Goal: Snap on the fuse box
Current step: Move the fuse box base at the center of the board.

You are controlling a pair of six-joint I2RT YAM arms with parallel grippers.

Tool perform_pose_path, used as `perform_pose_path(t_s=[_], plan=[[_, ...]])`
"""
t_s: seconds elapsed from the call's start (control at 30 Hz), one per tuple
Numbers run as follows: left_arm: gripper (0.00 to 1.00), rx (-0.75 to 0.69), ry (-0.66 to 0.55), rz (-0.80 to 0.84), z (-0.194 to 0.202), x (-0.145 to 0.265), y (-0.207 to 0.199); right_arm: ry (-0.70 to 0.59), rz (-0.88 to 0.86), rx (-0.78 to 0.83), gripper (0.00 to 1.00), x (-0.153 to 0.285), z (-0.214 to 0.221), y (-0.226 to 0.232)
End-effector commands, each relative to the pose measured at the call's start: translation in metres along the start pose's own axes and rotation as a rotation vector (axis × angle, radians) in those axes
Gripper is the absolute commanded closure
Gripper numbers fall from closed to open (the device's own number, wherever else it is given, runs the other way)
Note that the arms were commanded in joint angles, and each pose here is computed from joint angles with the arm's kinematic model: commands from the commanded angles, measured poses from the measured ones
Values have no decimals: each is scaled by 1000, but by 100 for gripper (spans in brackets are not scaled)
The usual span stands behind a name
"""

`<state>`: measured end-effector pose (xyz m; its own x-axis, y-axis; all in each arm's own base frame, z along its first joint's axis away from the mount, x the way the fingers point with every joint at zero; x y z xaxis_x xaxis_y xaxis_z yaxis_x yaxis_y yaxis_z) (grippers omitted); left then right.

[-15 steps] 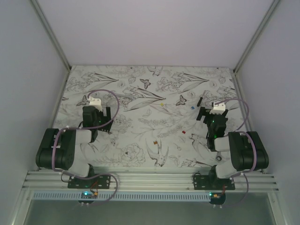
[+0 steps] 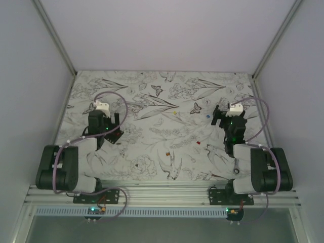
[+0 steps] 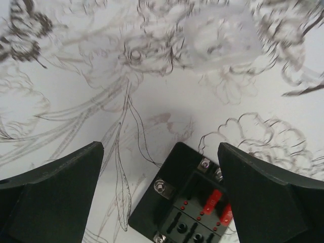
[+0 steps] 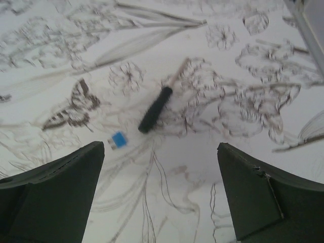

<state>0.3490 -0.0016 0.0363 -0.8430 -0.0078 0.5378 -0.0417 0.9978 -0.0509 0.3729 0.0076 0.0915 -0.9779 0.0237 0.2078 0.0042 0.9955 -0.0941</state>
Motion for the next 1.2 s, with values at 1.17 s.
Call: perform_pose_path(t_s=[1.17], plan=[[6, 364, 451, 124, 27, 48, -67, 148, -490, 110, 0, 79, -27, 169]])
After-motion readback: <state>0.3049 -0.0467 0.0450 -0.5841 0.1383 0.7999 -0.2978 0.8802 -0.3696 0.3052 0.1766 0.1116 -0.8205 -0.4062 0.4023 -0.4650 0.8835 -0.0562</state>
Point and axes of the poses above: each gripper's point midway between its finger pads, its own x axis back along the fingers, its own y axis along the line the jaws close on, z = x × y, the point moved 1 cm from there along x, back along the fingers, and after that the axes turned 4 degrees about x, right-handed, at the moved point
